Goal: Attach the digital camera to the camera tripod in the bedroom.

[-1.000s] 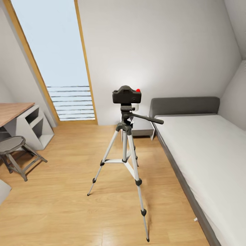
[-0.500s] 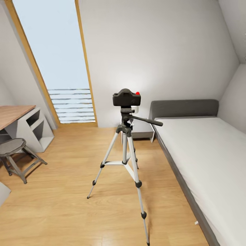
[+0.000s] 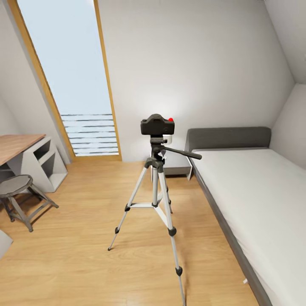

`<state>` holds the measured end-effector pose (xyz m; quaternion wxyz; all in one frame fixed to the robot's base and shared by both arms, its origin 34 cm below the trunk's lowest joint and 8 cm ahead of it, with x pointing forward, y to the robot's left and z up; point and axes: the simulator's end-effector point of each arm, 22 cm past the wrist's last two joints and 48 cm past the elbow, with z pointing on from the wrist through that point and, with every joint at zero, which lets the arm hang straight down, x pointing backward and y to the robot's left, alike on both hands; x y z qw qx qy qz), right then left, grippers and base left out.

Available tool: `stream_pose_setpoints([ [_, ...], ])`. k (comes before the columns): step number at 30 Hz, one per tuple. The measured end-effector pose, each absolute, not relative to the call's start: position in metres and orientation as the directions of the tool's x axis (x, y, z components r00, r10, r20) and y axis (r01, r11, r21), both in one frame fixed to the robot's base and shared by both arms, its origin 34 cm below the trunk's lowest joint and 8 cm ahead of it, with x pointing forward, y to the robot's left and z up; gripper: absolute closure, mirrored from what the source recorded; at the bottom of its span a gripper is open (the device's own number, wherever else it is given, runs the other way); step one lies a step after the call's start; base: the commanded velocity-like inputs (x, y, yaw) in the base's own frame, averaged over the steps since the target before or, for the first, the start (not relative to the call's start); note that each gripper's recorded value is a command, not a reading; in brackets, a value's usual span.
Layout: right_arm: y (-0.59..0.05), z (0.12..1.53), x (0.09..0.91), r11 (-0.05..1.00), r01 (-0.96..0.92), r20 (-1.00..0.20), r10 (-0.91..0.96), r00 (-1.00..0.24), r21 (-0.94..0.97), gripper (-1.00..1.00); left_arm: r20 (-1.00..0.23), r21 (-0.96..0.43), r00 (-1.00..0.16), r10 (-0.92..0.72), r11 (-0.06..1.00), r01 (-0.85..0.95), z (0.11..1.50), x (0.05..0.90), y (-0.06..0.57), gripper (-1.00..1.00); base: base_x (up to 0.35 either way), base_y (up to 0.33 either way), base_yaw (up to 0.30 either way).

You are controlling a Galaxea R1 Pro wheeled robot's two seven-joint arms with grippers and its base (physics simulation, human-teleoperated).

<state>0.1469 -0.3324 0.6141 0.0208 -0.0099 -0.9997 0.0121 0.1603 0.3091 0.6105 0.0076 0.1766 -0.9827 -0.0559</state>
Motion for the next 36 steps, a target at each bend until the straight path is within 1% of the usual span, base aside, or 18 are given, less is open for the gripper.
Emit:
stream_pose_setpoints([
  [36,-0.332,0.617,0.170,1.000,0.021,-0.019,0.020,-1.000,-0.023,-1.00,-0.074,0.058,-0.938,-0.337,0.938,-0.342,0.614,0.192,0.304,-1.00,0.000,0.000,0.000],
])
